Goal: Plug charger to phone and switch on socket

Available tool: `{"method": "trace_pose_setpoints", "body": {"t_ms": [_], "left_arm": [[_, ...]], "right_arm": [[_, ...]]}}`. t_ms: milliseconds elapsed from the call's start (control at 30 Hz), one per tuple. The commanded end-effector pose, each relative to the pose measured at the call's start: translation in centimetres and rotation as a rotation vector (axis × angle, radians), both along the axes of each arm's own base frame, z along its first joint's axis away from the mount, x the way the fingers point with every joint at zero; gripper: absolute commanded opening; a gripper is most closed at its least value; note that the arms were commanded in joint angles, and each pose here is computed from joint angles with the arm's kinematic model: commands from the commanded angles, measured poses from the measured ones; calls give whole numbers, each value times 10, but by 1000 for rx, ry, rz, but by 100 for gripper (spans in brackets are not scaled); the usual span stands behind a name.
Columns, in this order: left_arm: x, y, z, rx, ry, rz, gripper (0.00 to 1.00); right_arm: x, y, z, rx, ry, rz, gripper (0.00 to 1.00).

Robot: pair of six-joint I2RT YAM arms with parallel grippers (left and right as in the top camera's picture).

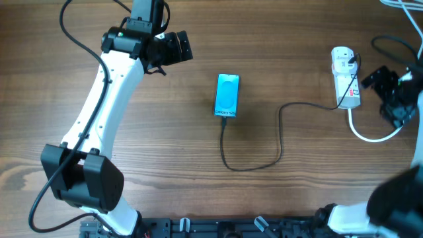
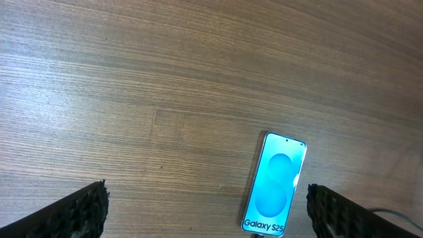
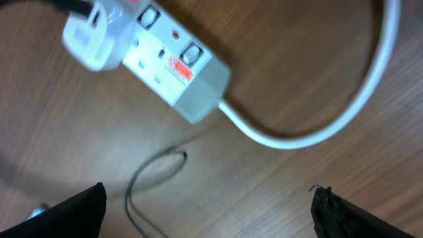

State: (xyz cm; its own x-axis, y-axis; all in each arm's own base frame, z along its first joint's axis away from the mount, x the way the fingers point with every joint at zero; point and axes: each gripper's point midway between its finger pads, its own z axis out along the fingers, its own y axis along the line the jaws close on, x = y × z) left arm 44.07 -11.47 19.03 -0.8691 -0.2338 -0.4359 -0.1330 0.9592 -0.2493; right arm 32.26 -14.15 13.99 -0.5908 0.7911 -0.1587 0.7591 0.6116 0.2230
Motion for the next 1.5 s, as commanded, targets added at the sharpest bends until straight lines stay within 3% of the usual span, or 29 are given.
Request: {"method": "trace_pose_setpoints", "body": {"t_ms": [0,167,267,600,1033,1467], "left_arm": [[1,3,-3,13,5,15,100],[1,3,-3,13,5,14,100],[1,3,-3,13,5,15,100],[1,3,-3,13,5,15,100],[1,3,-3,12,5,15,100],[1,3,-3,13,5,15,100]], "right_arm": [[-35,36,11,-5,-81,93,100],[-83,88,9,65,-161,151,100],[-99,99,4,133,-122,69,100],[-59,81,18,60,-280,73,100],[-60,75,17,29,-270,65,100],[-60,69,16,-67,-268,200,100]]}}
